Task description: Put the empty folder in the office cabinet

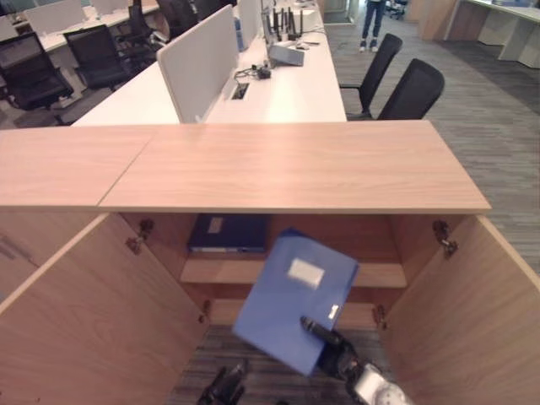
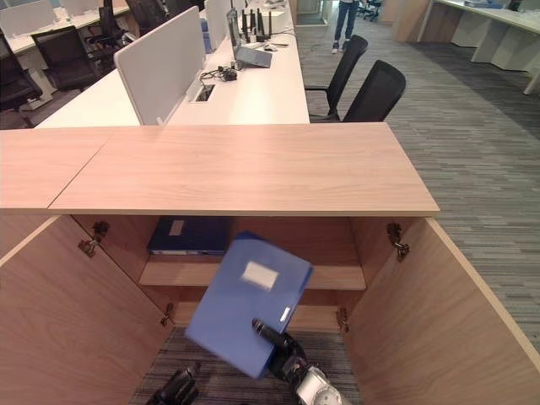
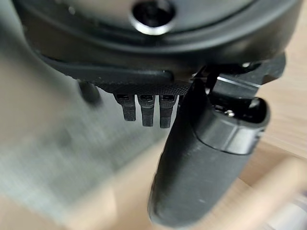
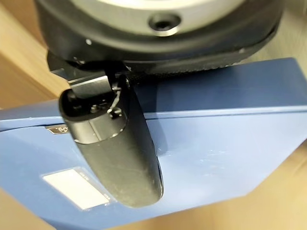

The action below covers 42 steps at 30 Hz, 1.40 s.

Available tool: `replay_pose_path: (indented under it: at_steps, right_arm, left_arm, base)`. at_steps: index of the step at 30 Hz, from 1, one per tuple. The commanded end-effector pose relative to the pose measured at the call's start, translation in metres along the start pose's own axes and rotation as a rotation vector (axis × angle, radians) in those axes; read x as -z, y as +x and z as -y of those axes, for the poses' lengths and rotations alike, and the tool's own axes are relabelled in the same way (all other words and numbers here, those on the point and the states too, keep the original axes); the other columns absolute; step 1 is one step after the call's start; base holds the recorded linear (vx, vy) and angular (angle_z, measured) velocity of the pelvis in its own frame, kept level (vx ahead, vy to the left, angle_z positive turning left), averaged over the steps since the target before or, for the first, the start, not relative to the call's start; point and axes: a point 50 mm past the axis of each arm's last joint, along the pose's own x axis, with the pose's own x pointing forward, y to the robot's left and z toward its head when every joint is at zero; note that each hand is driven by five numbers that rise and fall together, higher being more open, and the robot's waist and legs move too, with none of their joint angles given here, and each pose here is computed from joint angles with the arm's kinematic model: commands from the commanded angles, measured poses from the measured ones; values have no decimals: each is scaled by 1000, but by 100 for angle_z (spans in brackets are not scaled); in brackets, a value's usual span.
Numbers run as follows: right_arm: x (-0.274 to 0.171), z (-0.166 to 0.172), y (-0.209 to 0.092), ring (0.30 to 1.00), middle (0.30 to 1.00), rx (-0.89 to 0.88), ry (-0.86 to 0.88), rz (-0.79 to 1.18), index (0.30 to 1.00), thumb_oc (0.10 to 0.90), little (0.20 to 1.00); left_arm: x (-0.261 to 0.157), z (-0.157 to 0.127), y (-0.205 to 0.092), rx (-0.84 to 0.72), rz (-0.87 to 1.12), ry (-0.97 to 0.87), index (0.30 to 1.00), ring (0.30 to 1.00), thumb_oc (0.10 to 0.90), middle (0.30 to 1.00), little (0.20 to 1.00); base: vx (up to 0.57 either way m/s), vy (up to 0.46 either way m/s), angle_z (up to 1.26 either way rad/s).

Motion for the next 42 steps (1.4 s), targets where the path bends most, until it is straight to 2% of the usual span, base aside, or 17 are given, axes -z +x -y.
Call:
replay_pose_path:
  at_steps: [1,5,7,8,9,11,13,16,22,26,36,42]
  right_arm:
    - [-33,-103,17,300,300,-377,97,170,300,400,300]
    - [-51,-100,19,300,300,-347,79,228,300,400,300]
    - [-71,-98,23,300,300,-314,60,279,300,400,300]
    - [-88,-97,29,300,300,-267,2,306,300,400,300]
    - [-88,-97,29,300,300,-268,2,307,300,400,300]
    - [-101,-95,34,300,300,-209,-91,295,300,400,300]
    - [-101,-95,34,300,300,-209,-91,295,300,400,300]
    - [-104,-100,37,300,300,-200,-237,259,300,400,300]
    - [-90,-120,38,300,300,-315,-259,229,300,400,300]
    - [-86,-129,36,300,300,-369,-197,237,300,400,300]
    - [-81,-113,29,300,300,-372,-198,227,300,400,300]
    - [-120,-103,19,300,300,-337,-176,360,300,400,300]
  left_arm:
    - [21,-31,-4,-112,-86,88,900,900,800,900,900]
    - [20,-42,-5,-151,-92,104,900,900,800,900,900]
    - [20,-58,-9,-198,-108,179,900,900,800,900,900]
    - [22,-71,-13,-236,-140,289,900,900,800,900,900]
    - [22,-70,-12,-235,-140,289,900,900,800,900,900]
    - [28,-91,-20,-289,-208,382,900,900,800,900,900]
    - [28,-91,-20,-288,-208,382,900,900,800,900,900]
    - [21,-101,-23,-309,-247,588,900,900,800,900,900]
    - [6,-97,-20,-290,-215,715,900,900,800,900,900]
    - [-3,-88,-16,-252,-177,755,900,900,800,900,900]
    - [-7,-90,-17,-296,-149,718,900,900,800,900,900]
    - [-19,-70,-10,-256,-80,732,900,900,800,900,900]
  base:
    - [34,59,7]
    - [16,50,8]
    - [26,131,10]
    - [8,112,12]
    - [19,135,15]
    - [48,142,11]
    - [31,83,1]
    - [70,250,9]
    - [51,16,-36]
    - [140,-130,-34]
    - [178,-130,3]
    - [-48,-88,38]
